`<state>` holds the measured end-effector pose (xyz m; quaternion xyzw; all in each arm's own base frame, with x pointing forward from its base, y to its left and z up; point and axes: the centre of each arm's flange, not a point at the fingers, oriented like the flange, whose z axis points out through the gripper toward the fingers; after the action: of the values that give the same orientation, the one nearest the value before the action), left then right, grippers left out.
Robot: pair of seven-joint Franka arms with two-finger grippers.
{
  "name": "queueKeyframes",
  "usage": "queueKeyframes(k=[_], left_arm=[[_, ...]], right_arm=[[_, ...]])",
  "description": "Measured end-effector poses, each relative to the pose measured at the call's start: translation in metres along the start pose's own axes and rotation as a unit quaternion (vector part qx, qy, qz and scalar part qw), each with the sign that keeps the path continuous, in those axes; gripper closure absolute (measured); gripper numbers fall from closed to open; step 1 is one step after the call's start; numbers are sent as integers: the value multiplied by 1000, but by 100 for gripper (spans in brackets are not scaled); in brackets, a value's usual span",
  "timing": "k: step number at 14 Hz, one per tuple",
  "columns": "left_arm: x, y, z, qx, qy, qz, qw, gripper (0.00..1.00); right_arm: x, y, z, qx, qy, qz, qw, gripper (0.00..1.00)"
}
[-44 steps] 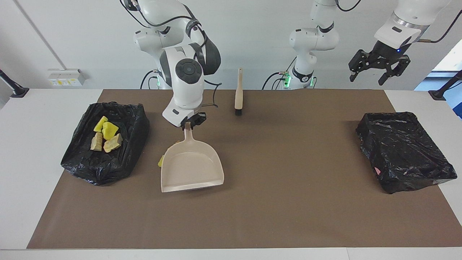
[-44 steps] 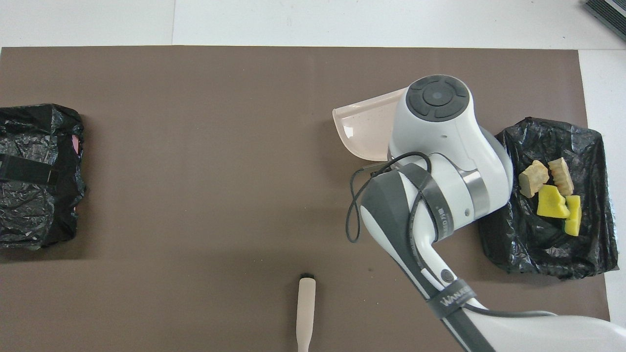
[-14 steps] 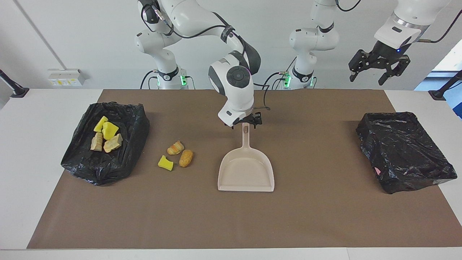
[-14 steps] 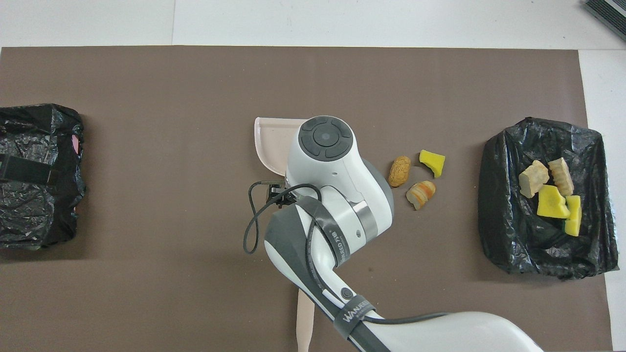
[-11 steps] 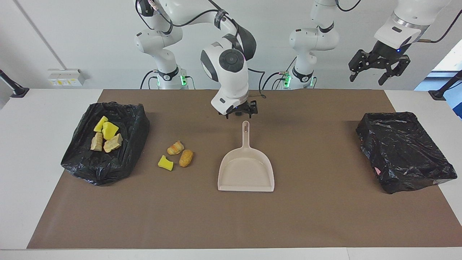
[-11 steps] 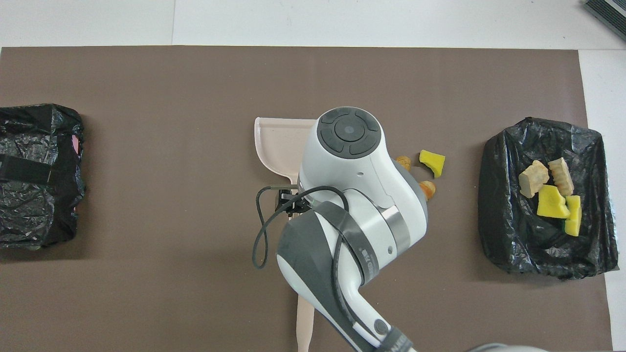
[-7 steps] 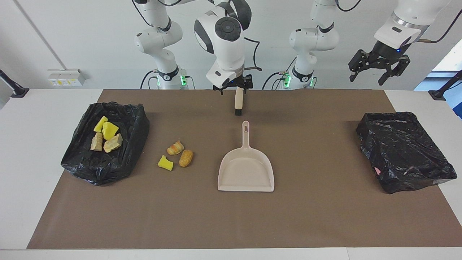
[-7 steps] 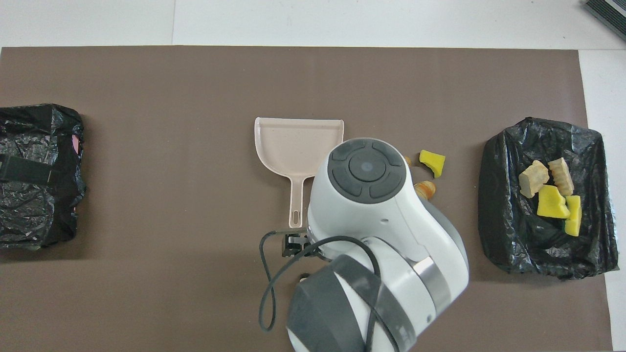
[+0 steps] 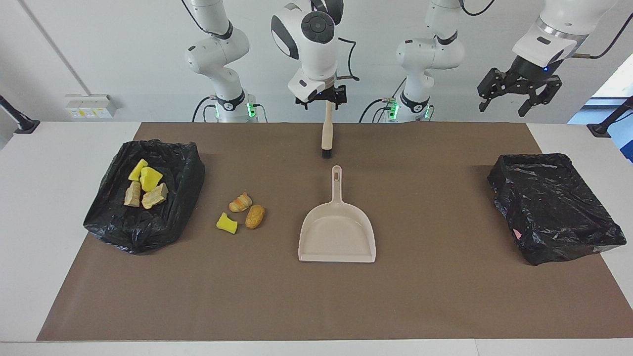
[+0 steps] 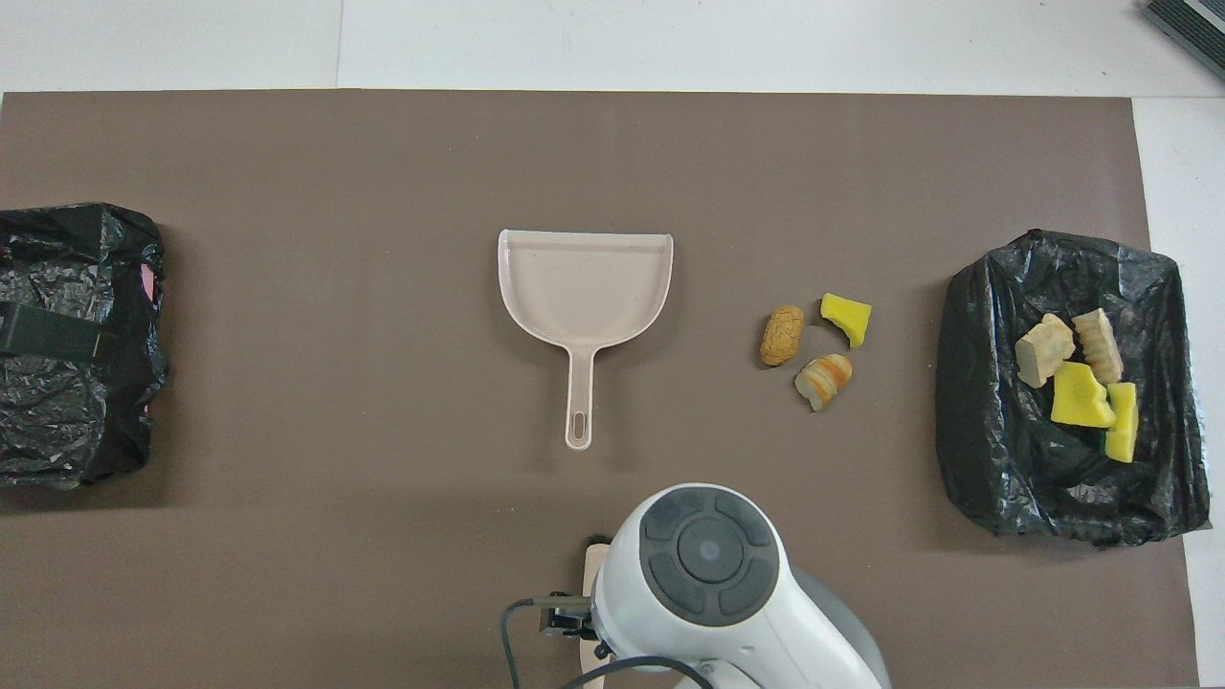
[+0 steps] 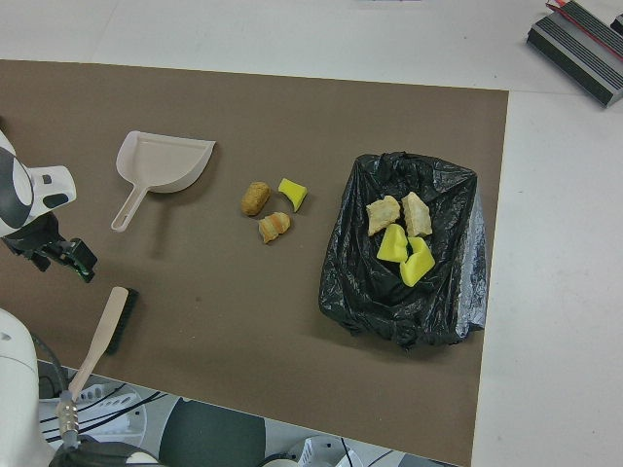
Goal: Sweep and dump trash in bin
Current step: 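Set the dustpan down mid-mat and release it with the right gripper, then move the right gripper to the brush while the left gripper reaches the dustpan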
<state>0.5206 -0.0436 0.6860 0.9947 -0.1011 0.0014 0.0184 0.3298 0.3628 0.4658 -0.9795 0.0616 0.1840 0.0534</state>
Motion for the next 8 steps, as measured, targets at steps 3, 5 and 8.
queueKeyframes(k=[3,5,8], left_arm=[[0,0,0,0,0,0,1000,0],[0,0,0,0,0,0,1000,0],[0,0,0,0,0,0,1000,0]], right_arm=[[-25,3,36,10,4,25,1000,0],[-33,0,64,16,13,35,999,0],[-37,4,91,19,16,41,999,0]])
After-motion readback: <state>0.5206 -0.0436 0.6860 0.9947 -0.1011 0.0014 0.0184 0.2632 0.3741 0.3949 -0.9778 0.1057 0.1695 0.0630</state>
